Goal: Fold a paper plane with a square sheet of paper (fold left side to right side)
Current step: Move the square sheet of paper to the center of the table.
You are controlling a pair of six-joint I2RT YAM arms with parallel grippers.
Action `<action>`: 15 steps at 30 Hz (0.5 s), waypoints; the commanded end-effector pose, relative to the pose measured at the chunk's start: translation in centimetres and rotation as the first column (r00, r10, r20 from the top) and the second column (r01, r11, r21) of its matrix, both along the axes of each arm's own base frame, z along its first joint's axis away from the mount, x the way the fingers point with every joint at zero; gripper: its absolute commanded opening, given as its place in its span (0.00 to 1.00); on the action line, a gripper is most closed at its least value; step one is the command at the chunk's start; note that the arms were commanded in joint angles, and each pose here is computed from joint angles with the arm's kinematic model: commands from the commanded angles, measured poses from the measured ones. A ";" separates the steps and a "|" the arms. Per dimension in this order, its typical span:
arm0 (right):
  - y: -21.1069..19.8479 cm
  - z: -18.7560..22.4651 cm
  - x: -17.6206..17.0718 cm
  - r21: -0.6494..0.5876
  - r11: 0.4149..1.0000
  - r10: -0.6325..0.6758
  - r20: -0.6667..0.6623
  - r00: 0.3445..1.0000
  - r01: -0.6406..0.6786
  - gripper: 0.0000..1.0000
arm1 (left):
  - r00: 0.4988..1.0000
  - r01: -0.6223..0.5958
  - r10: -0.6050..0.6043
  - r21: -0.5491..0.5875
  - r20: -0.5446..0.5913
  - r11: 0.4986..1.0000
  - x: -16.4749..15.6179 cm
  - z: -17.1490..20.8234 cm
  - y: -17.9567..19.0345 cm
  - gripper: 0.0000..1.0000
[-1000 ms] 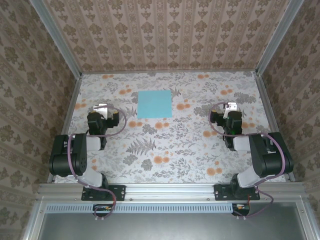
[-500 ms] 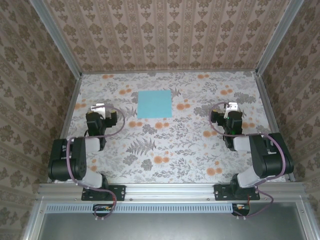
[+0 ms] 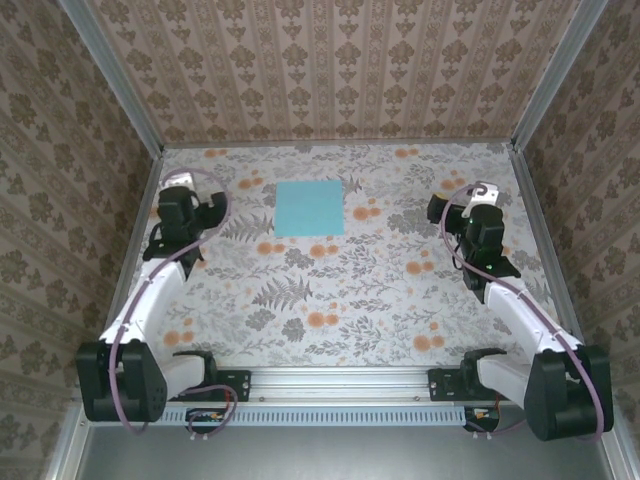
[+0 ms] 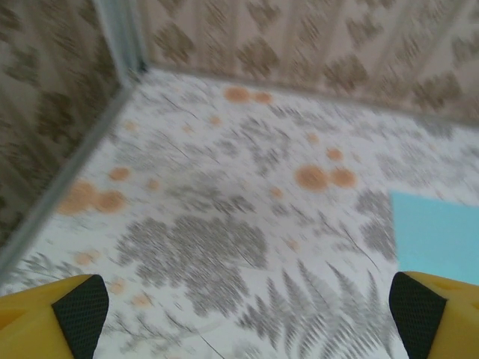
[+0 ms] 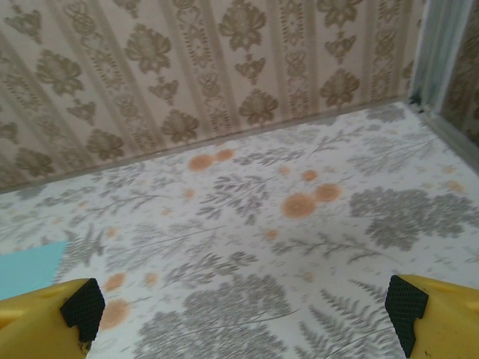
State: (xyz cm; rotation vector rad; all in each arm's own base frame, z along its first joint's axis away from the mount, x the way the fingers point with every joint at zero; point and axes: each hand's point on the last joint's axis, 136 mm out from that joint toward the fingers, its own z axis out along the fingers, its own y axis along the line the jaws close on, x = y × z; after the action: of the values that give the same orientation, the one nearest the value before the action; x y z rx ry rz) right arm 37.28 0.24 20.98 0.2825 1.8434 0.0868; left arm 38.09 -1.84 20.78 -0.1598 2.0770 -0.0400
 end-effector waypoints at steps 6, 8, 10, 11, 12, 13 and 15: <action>5.8 -2.9 -1.8 0.092 0.989 0.134 -0.184 0.974 -0.118 1.00 | 0.859 0.310 -0.340 -0.138 -0.383 0.941 -2.5 -7.6 -11.1 0.82; 6.7 -3.1 -1.8 0.083 0.987 0.150 -0.196 0.969 -0.136 1.00 | 0.817 0.373 -0.398 -0.144 -0.417 0.917 -1.5 -8.2 -13.5 0.74; 7.4 -3.4 -1.8 0.081 0.985 0.163 -0.206 0.965 -0.149 1.00 | 0.784 0.407 -0.430 -0.152 -0.447 0.901 -0.3 -8.8 -15.3 0.64; 7.7 -3.4 -1.7 0.079 0.985 0.169 -0.209 0.963 -0.156 1.00 | 0.769 0.421 -0.442 -0.156 -0.462 0.894 0.5 -9.3 -16.1 0.59; 8.0 -3.6 -1.7 0.074 0.984 0.172 -0.213 0.962 -0.160 1.00 | 0.760 0.426 -0.448 -0.161 -0.471 0.890 1.3 -9.6 -16.8 0.56; 8.2 -3.6 -1.7 0.074 0.984 0.174 -0.215 0.961 -0.161 1.00 | 0.751 0.433 -0.456 -0.166 -0.477 0.886 2.1 -9.9 -17.6 0.54; 8.6 -3.8 -1.6 0.076 0.983 0.178 -0.215 0.960 -0.165 1.00 | 0.729 0.458 -0.485 -0.183 -0.483 0.870 3.6 -10.5 -19.4 0.50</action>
State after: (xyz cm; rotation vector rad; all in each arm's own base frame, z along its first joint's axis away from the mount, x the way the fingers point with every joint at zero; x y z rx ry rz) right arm 35.37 8.76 16.64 0.1482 2.0915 0.2533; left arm 41.19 -19.42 10.86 0.3173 2.5682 -0.3540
